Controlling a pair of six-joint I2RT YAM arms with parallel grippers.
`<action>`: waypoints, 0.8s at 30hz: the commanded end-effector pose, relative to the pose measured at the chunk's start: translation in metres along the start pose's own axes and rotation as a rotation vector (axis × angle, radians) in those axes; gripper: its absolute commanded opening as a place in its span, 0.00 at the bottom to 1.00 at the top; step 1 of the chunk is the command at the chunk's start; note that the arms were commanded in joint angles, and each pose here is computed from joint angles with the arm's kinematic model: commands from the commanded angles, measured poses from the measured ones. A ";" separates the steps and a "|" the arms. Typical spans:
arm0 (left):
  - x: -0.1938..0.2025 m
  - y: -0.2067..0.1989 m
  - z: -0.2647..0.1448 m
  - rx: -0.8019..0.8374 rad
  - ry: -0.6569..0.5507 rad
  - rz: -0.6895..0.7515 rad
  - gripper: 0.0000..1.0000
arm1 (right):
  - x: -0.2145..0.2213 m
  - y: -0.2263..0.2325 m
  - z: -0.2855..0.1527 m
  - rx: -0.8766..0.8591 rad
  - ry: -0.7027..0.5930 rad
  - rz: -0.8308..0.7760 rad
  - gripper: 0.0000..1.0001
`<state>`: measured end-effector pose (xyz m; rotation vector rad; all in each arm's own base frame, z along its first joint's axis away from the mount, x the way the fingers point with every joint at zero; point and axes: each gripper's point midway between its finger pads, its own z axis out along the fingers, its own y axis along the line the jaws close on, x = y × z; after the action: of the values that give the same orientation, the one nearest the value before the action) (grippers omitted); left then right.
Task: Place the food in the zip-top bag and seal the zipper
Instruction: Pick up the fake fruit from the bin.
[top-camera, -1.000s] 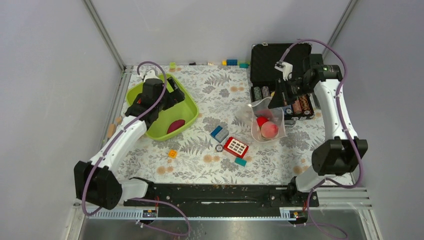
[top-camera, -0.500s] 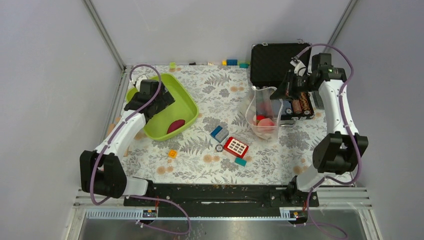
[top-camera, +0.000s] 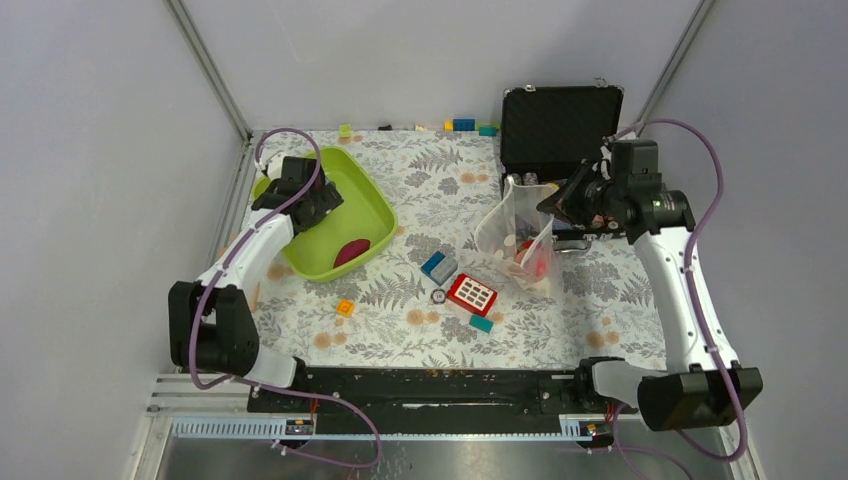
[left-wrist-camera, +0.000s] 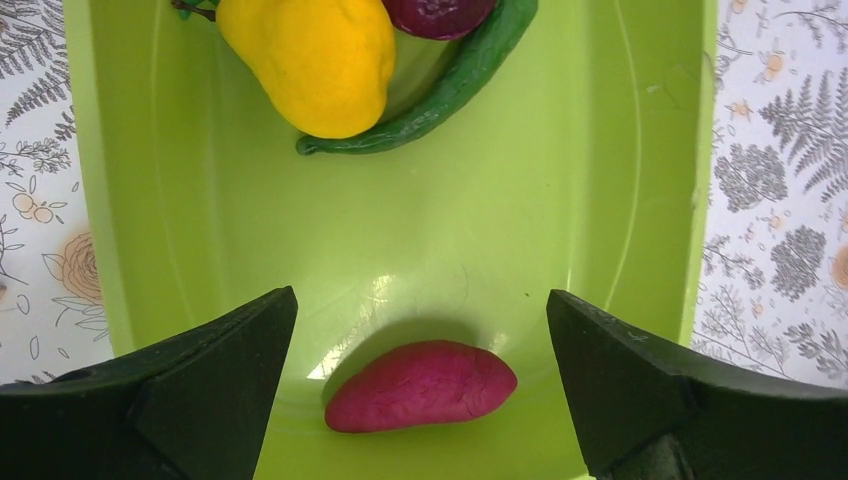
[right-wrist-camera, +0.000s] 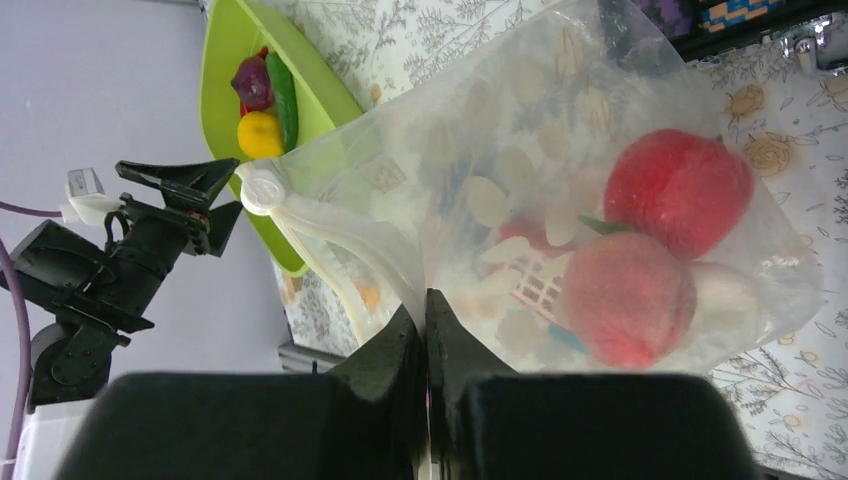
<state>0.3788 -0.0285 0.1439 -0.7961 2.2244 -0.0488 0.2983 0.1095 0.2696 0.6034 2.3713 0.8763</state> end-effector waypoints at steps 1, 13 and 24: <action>-0.022 0.001 0.007 -0.035 -0.047 -0.044 0.99 | -0.015 0.002 0.004 0.079 -0.193 0.013 0.06; -0.018 0.011 0.030 -0.052 0.001 0.005 0.99 | 0.004 0.013 0.045 -0.005 -0.215 0.018 0.07; -0.045 0.020 0.067 -0.066 -0.034 0.190 0.99 | 0.012 0.012 0.062 -0.017 -0.142 -0.022 0.08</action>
<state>0.4022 0.0110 0.0961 -0.6995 2.3618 0.1195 0.3227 0.1442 0.2281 0.6754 2.2517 0.7825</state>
